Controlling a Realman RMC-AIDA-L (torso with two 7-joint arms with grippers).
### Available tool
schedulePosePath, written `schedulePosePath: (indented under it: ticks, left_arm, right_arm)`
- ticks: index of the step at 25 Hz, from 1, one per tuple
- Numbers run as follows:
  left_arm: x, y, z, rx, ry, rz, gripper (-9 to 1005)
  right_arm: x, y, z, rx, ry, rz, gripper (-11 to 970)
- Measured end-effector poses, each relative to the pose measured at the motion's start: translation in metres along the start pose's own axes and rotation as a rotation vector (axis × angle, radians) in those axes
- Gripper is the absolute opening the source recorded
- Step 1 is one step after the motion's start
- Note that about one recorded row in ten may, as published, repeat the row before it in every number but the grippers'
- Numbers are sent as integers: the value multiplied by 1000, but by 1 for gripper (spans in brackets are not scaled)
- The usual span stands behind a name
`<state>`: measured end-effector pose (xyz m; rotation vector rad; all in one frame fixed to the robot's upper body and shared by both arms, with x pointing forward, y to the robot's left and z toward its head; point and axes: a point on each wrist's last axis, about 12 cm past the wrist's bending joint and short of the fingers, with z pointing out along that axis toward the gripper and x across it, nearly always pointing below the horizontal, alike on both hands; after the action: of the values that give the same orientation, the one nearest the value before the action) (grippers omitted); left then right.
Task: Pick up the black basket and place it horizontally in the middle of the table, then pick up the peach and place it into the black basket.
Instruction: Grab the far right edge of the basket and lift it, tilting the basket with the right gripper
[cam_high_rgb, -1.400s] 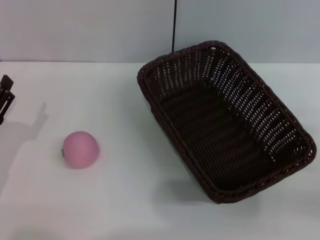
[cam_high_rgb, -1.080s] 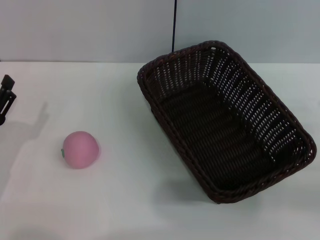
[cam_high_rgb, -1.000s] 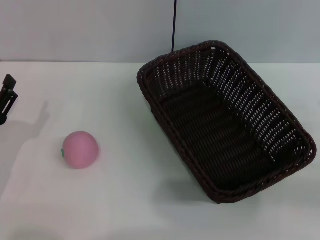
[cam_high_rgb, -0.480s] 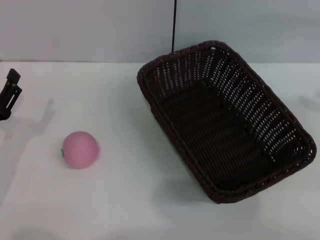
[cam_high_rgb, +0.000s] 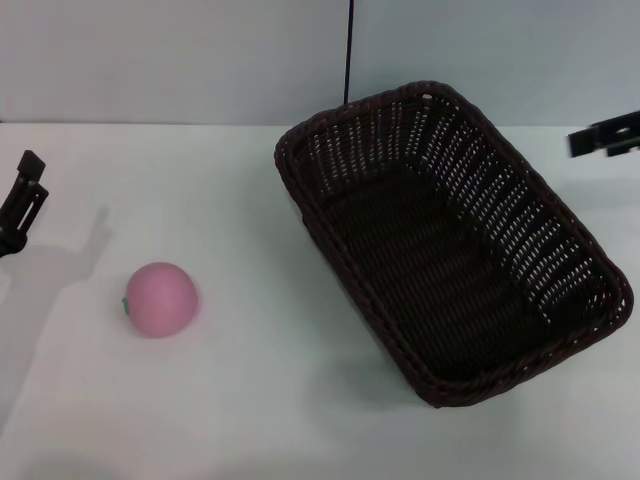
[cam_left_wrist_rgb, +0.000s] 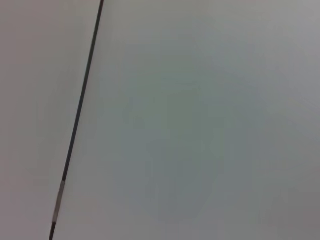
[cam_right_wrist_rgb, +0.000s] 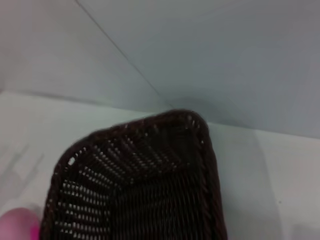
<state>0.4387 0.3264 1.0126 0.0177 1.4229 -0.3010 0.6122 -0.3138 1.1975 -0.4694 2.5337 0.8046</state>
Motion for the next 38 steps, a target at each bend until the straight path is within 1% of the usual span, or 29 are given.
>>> schedulePosePath:
  ticks: [1,2,3,4,8,9,11,13,16,18,23,27,28,29,32,33,34,36,37,38]
  left_arm:
    - [0,0,-1,-2,-2,-1,791]
    - [0,0,-1,-2,-5,-2,791]
    - [0,0,-2,-2,-6,-6,790]
    - [0,0,-2,-2,-6,-6,790]
    - [0,-2,-3,-1,-5,-15,789]
    - [0,-2,-3,-1,-5,-15,789]
    - [0,-2,-4,-2,-8,-13,789]
    - [-1,-1,-3,-2,-13,-14,788]
    - [-2,-1,-3,0,-21,-14,787]
    - [-3,-1,-3,2,-29,-11,787]
    - [-3,-1,-1,2,-31,-8,785]
    - [-3,0,-1,-7,-32,-9,784]
    - [-3,0,-1,-7,-32,-9,784]
    - [-3,0,-1,-7,-32,-9,784]
    - [-3,1,-2,-12,-32,-9,783]
    - [-3,2,-3,-28,-33,-10,783]
    - [-3,2,-3,-28,-33,-10,783]
    - [-2,2,-3,-31,-28,-11,782]
    - [-2,2,-3,-31,-28,-11,782]
    - [-1,3,-4,-37,-19,-12,782]
  right_arm:
    - [0,0,0,0,0,0,752]
    - [-1,3,10,1,21,-4,752]
    - [-4,7,27,4,55,-15,752]
    - [-4,7,27,4,55,-15,752]
    - [-5,15,58,40,122,-32,751]
    - [-5,15,58,40,122,-32,739]
    - [-3,18,68,63,141,-44,714]
    - [-1,20,76,107,163,-54,689]
    - [-1,22,80,118,167,-63,652]
    - [-1,26,84,125,172,-92,628]
    - [-4,28,83,143,148,-116,566]
    - [-8,27,81,159,118,-130,369]
    - [-9,28,79,161,109,-155,320]
    - [-9,28,79,161,109,-155,291]
    - [-11,31,75,156,102,-207,202]
    - [-11,34,74,141,107,-235,173]
    - [-11,34,74,141,107,-235,175]
    - [-11,40,72,111,127,-286,180]
    - [-13,44,70,94,133,-330,182]
    - [-15,53,62,52,130,-446,184]
